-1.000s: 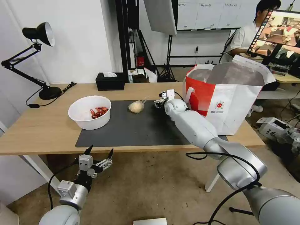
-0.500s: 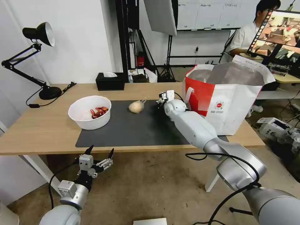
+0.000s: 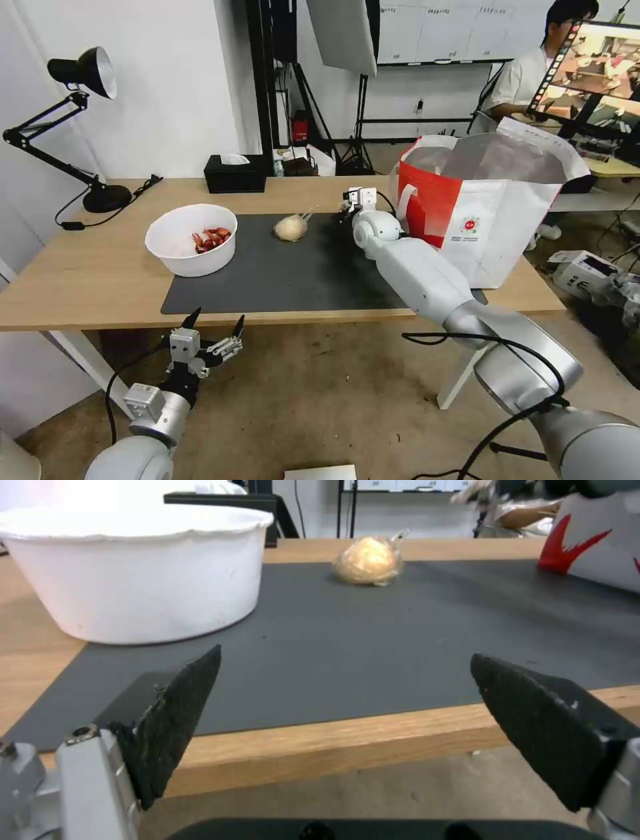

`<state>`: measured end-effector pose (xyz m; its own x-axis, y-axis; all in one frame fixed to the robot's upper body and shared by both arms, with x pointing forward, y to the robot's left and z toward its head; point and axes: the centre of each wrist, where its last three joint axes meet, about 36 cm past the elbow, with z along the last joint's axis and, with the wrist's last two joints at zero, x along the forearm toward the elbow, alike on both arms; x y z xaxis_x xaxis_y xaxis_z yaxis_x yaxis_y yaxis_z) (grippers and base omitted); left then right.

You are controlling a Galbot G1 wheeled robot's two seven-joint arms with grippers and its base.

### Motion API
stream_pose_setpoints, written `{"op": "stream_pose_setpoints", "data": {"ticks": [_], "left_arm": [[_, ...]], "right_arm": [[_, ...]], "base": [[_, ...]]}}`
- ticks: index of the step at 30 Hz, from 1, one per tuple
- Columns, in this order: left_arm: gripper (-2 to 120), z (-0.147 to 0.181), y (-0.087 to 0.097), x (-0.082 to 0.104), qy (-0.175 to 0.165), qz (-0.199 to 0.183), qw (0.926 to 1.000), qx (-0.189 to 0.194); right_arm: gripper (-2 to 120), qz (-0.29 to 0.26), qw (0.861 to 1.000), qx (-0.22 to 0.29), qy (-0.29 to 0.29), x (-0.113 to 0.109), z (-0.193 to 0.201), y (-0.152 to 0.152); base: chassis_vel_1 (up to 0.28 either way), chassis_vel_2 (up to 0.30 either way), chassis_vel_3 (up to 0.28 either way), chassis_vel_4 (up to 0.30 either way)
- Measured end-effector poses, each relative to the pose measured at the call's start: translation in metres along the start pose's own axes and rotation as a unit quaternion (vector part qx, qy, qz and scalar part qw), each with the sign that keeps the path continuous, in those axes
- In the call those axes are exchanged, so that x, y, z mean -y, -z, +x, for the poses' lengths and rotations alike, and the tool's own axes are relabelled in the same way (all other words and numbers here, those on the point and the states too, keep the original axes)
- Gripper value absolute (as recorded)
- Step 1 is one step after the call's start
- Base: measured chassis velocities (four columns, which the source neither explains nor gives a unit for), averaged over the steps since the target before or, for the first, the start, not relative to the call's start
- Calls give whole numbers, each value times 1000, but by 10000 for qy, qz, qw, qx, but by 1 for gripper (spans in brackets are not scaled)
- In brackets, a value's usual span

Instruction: Pick up the trash from the table and place it into the takeout bag.

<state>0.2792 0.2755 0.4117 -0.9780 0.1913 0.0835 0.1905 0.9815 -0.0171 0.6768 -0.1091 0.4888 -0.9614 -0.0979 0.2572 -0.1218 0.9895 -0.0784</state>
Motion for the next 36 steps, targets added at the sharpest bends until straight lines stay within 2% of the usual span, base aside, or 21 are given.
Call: {"op": "stream_pose_setpoints", "data": {"ticks": [4,10,11,14,16,18,21,25,28,31,33,36], "left_arm": [[100,1,2,1,-2,1,10000,20],[100,2,4,0,13,-10,10000,43],[100,2,4,0,20,-9,10000,35],[100,3,4,0,31,-12,10000,33],[100,5,6,-1,51,-33,10000,66],[100,5,6,-2,55,-37,10000,70],[100,5,7,-2,69,-24,9999,83],[100,6,6,1,67,-2,10000,68],[100,7,4,3,59,-3,10000,47],[100,8,5,3,56,-8,10000,43],[100,10,5,3,54,-16,10000,41],[100,13,7,4,56,-32,10000,43]], "right_arm": [[0,12,9978,624,-220,-16,50,-12],[0,-137,9953,933,-205,-30,91,-34],[0,-131,9948,997,-142,-32,103,-45],[0,-117,9936,1124,-35,-32,114,-57],[0,-90,9893,1454,124,-27,130,-79],[0,-94,9880,1533,154,-26,134,-85],[0,-145,9809,1919,271,-22,158,-111],[0,-213,9775,2075,326,-20,172,-114],[0,-228,9722,2289,433,-9,192,-110],[0,-229,9707,2350,449,-5,196,-106],[0,-249,9675,2469,484,2,202,-97],[0,-312,9578,2822,439,21,209,-62]], "base": [[0,0,0,0],[0,0,0,0],[0,0,0,0],[0,0,0,0],[0,0,0,0],[0,0,0,0],[0,0,0,0],[0,0,0,0],[0,0,0,0],[0,0,0,0],[0,0,0,0],[0,0,0,0]]}}
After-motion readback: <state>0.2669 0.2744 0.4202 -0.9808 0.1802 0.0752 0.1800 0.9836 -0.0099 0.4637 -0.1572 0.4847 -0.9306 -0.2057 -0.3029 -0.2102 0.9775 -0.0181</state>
